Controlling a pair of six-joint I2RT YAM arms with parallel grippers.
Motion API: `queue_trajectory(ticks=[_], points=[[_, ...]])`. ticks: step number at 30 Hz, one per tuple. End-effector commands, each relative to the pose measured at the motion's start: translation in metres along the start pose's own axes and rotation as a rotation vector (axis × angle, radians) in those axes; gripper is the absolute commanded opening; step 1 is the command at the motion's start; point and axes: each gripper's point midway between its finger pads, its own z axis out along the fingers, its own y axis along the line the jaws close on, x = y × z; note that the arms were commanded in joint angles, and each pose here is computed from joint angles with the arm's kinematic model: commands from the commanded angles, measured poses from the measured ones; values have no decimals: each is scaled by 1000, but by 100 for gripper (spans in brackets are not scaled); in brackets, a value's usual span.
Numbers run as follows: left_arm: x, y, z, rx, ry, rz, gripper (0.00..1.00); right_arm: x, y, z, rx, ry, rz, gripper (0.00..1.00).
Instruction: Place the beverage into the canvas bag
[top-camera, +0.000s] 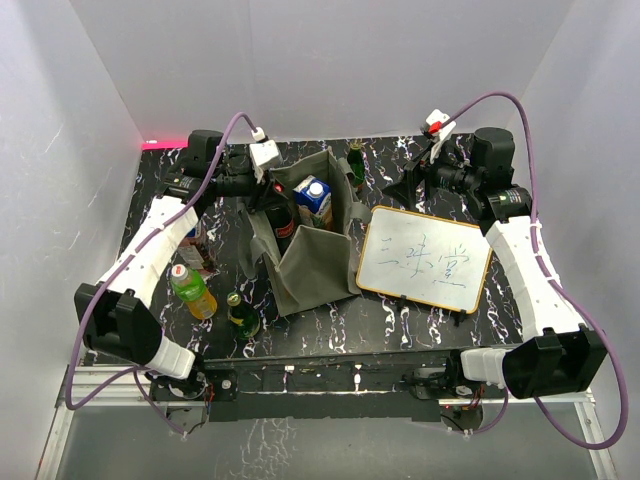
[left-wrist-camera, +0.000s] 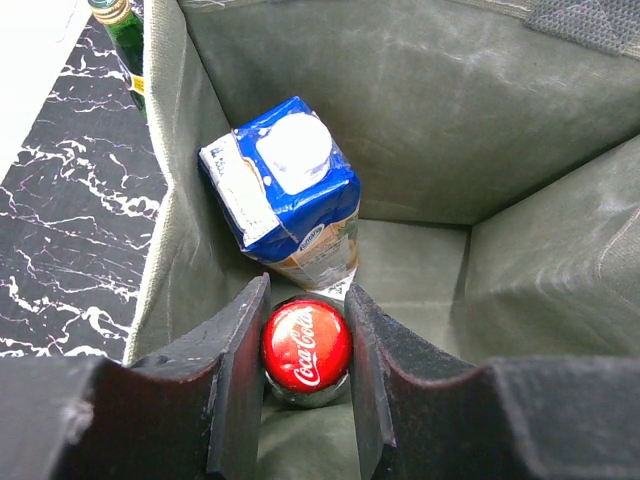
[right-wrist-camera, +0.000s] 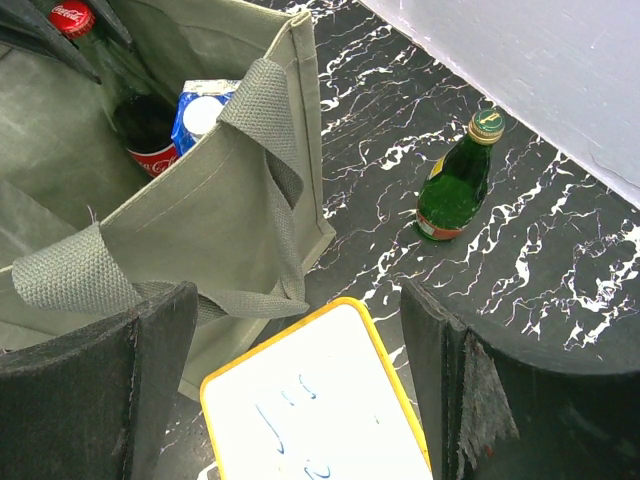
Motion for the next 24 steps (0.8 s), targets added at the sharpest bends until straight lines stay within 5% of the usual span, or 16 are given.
queue_trajectory(ticks=[1, 8, 24], points=[[-37, 0, -17, -44, -76, 148, 32, -15, 3, -6, -1, -45, -55, 85], [-49, 6, -24, -82, -79, 134, 54, -17, 3, -5, -6, -47, -56, 85], [-102, -19, -50, -42, -169, 56, 73, -15, 4, -6, -2, -48, -48, 85]])
